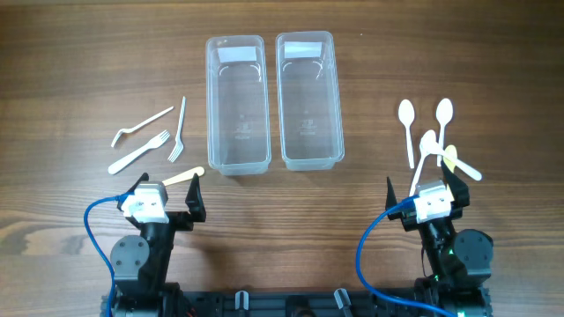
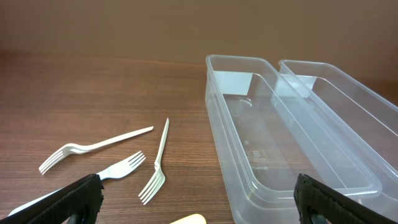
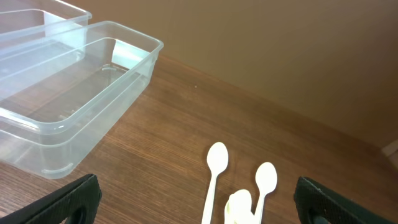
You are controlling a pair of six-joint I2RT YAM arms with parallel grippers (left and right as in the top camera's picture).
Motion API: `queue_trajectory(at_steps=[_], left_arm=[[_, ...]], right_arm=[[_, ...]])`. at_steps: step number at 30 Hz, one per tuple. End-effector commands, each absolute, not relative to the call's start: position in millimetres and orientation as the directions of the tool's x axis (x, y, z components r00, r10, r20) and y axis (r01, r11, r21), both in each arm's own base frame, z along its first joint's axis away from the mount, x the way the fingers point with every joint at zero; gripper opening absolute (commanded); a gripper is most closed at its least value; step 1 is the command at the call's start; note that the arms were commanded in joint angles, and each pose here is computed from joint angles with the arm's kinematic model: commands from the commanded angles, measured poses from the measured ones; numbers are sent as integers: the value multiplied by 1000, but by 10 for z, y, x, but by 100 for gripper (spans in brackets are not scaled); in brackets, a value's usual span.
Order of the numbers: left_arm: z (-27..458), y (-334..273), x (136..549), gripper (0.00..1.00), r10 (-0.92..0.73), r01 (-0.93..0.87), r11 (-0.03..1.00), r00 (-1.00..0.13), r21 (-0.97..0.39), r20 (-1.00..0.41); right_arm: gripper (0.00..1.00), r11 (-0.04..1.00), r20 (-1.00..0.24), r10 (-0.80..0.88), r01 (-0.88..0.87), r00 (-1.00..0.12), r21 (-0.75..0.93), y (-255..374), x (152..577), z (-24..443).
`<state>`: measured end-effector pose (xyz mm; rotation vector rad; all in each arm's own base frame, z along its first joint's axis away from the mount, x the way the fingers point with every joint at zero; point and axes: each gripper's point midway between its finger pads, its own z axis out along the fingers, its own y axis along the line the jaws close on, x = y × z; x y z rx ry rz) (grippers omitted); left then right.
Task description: Pack container
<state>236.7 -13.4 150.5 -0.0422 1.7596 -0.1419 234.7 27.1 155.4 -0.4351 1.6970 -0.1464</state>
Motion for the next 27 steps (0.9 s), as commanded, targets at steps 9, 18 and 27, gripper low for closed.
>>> queue_trajectory(at_steps=[9, 18, 27], left_arm=[[1472, -137, 2368, 100, -94, 52, 993, -195, -106, -976], [1472, -137, 2368, 100, -94, 52, 993, -195, -106, -976], [1481, -123, 2371, 100, -94, 45, 994, -190, -104, -977]], right_arm=[[100, 911, -919, -381, -208, -97, -356, 284, 2343, 1576], [100, 911, -920, -381, -208, -97, -355, 284, 2343, 1576], [100, 911, -919, -381, -208, -97, -356, 284, 2343, 1576]])
